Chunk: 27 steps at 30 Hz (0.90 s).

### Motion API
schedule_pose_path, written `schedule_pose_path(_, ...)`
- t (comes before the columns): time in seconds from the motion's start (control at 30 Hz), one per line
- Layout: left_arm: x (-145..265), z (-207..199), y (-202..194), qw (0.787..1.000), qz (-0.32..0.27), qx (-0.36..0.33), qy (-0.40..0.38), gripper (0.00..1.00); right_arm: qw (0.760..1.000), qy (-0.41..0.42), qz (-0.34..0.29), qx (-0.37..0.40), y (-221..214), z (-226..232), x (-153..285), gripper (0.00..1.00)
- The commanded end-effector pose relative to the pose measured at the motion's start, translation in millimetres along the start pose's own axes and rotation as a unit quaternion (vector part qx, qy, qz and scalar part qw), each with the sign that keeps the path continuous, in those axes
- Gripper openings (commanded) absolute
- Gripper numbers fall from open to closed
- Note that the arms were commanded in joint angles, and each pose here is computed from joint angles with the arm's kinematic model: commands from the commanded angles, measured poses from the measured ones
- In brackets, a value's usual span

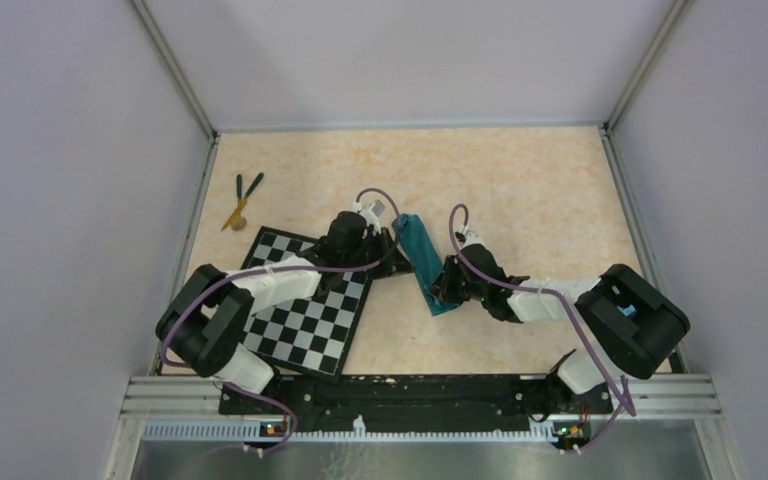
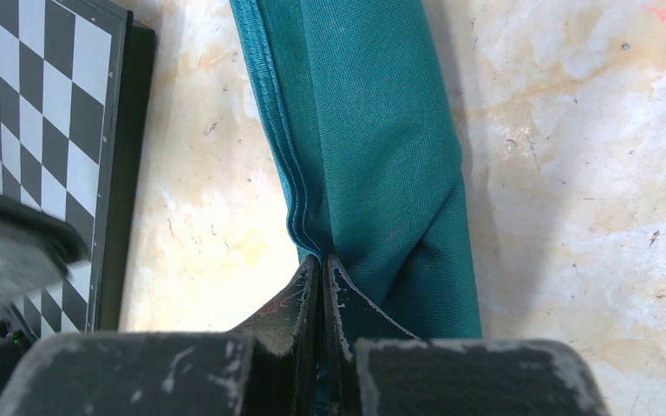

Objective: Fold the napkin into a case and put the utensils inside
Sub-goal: Smooth out the smaller rectangle-folded napkin at the center of the board.

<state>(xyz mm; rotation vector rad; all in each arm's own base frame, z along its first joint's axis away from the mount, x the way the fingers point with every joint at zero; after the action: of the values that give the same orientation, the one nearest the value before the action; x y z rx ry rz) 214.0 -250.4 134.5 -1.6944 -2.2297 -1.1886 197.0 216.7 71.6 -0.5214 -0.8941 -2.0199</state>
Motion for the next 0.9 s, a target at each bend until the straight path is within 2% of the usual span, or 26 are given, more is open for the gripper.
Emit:
schedule_pose_path(0.0, -17, -13, 36, 0.998, 0.003, -0.040, -0.052, 0.06, 0.997, -0.073, 0.023, 0.020, -11, -31, 2, 0.00)
schedule_pose_path(0.07, -36, -11, 44, 0.997, 0.018, -0.036, -0.059, 0.00, 0.997, -0.072, 0.023, 0.021, -10, -30, 3, 0.00)
schedule_pose_path(0.2, -60, -2, 58, 0.998, 0.023, -0.043, -0.027, 0.00, 0.997, -0.069, 0.020, 0.026, -6, -26, 6, 0.00)
schedule_pose_path(0.63, -85, 49, 51, 0.998, 0.034, -0.034, 0.045, 0.00, 0.997, -0.062, 0.017, 0.036, -2, -19, 8, 0.00)
schedule_pose_path(0.73, -91, 65, 45, 0.995, 0.054, -0.032, 0.071, 0.00, 0.997, -0.053, 0.022, 0.046, 1, -12, 14, 0.08)
schedule_pose_path(0.87, -84, 76, 39, 0.993, 0.057, -0.035, 0.093, 0.00, 0.997, -0.009, 0.010, 0.071, 18, 14, 34, 0.35)
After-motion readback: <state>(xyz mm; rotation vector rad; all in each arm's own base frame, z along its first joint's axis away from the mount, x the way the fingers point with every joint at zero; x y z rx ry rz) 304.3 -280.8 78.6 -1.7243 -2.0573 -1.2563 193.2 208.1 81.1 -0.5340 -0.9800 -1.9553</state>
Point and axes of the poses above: each gripper's point midway between its finger pads, its own x axis back along the fingers, its own z axis along the line the jaws close on, y = z × x, the point moved 8 cm from there along x, back along the fingers, and after that the axes turned 12 degrees about -x, right-handed, at the moved point
